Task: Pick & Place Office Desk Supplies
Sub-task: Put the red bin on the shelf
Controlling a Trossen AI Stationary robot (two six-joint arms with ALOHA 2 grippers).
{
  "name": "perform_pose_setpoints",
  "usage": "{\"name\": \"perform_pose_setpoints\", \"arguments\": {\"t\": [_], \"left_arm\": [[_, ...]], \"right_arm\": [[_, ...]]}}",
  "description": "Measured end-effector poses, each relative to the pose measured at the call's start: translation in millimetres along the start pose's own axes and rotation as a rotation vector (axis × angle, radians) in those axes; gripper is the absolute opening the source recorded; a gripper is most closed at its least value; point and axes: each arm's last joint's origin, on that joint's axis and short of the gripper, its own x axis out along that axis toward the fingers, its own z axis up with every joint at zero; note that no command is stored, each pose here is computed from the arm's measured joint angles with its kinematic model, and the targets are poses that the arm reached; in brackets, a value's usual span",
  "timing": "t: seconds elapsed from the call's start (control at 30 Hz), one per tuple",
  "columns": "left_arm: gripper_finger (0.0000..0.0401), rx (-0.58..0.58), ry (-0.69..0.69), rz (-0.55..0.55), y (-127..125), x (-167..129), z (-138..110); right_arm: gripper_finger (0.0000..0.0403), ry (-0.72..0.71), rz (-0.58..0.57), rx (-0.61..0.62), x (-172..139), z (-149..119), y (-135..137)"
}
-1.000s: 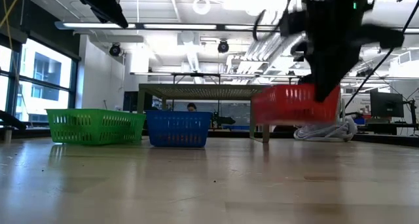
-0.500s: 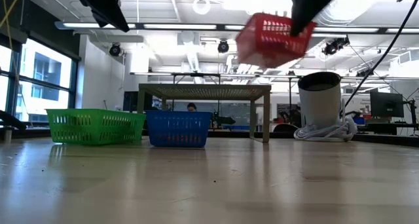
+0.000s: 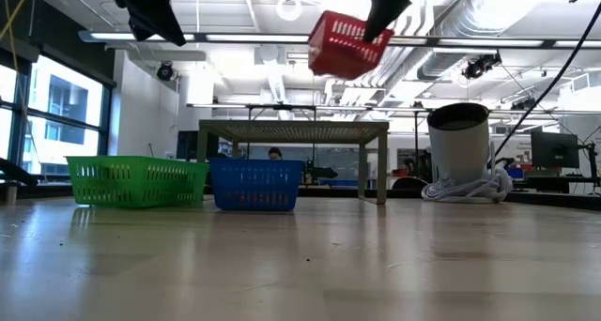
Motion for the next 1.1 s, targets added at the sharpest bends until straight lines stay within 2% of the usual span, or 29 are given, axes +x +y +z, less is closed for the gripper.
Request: {"name": "perform_pose_setpoints", "arguments": {"t": [0.27, 0.43, 0.67, 0.9, 1.1], "left_arm": [[0.0, -0.003, 0.0, 0.001, 0.1, 0.1, -0.1], [0.0, -0.028, 0.001, -0.004, -1.2, -0.1, -0.5], [0.0, -0.002, 0.008, -0.031, -8.3, -1.2, -3.4], [0.0, -0.017, 0.014, -0.052, -13.4, -2.2, -5.5], [0.0, -0.014, 0.016, -0.054, -14.0, -2.2, -5.9]], "right_arm": [[0.0003, -0.002, 0.045, 0.042, 45.7, -1.1, -44.9], [0.0003, 0.089, 0.06, 0.088, 74.9, -10.3, -61.8], [0.0003, 0.17, 0.079, 0.157, 99.7, -16.7, -67.8], [0.0006, 0.191, 0.044, 0.176, 103.0, -15.6, -66.3], [0.0045, 0.21, -0.003, 0.146, 101.4, -12.5, -59.4]]}}
